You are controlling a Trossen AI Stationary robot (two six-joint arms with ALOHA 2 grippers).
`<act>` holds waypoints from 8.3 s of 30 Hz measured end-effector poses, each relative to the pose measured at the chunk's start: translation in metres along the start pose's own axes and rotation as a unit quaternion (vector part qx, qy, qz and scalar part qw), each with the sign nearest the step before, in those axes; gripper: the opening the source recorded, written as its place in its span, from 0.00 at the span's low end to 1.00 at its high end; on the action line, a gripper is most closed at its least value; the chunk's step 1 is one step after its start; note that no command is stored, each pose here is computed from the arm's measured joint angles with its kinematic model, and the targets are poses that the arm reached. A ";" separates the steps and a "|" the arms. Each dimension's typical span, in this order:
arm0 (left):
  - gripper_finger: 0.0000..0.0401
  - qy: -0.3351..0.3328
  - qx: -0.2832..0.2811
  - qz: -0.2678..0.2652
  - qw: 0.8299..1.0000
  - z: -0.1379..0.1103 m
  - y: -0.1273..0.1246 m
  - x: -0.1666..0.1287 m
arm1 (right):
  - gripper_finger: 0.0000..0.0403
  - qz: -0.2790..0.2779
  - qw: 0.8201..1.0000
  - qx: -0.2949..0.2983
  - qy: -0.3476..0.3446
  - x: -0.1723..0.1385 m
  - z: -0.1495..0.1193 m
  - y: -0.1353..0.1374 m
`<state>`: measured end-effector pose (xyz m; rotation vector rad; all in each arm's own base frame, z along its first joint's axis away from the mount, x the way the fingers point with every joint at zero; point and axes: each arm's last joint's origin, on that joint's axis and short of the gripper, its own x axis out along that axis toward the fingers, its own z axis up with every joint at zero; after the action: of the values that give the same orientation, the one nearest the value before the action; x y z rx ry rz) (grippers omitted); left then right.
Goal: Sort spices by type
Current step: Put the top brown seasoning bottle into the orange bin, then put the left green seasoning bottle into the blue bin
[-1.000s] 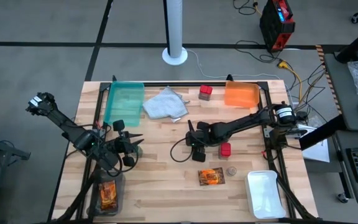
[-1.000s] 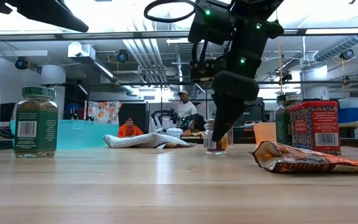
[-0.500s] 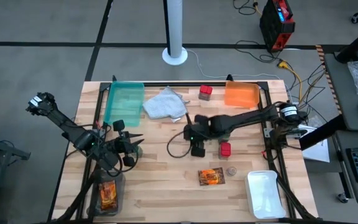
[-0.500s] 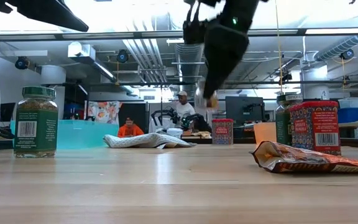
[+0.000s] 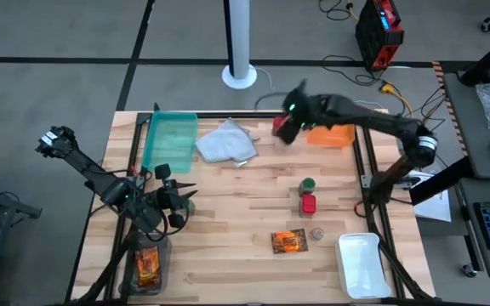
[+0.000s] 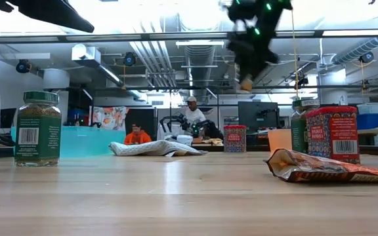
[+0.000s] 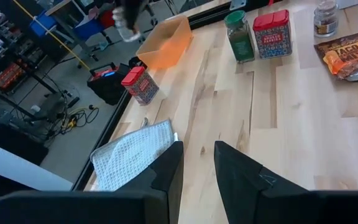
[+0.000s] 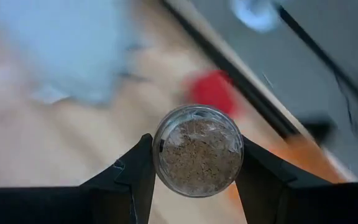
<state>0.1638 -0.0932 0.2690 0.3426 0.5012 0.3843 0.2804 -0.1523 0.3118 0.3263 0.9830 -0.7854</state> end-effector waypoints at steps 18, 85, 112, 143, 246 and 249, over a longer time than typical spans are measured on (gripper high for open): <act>0.19 -0.003 -0.005 0.001 1.000 0.001 0.000 0.000 | 0.42 -0.093 0.952 0.286 0.060 0.066 -0.087 -0.107; 0.19 0.295 -0.145 -0.231 0.916 0.013 0.020 -0.035 | 0.52 0.097 0.981 -0.009 -0.166 -0.063 -0.112 0.080; 0.69 0.277 -0.024 -0.163 0.947 0.003 0.006 -0.015 | 0.50 0.162 0.968 -0.030 -0.188 -0.085 -0.133 0.112; 0.72 0.273 -0.039 -0.196 0.941 -0.052 -0.011 0.037 | 0.48 0.171 0.967 -0.034 -0.184 -0.087 -0.140 0.117; 0.46 0.319 -0.399 0.247 0.823 -0.077 0.263 0.138 | 0.14 0.196 0.943 -0.180 -0.199 -0.089 -0.173 0.147; 0.46 0.330 -0.404 0.265 0.811 -0.086 0.259 0.139 | 0.13 0.195 0.943 -0.181 -0.199 -0.088 -0.173 0.147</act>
<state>0.1614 0.2118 0.2485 -0.5348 0.8646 1.2381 0.2515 0.0879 0.2796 0.0322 0.6327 -0.2797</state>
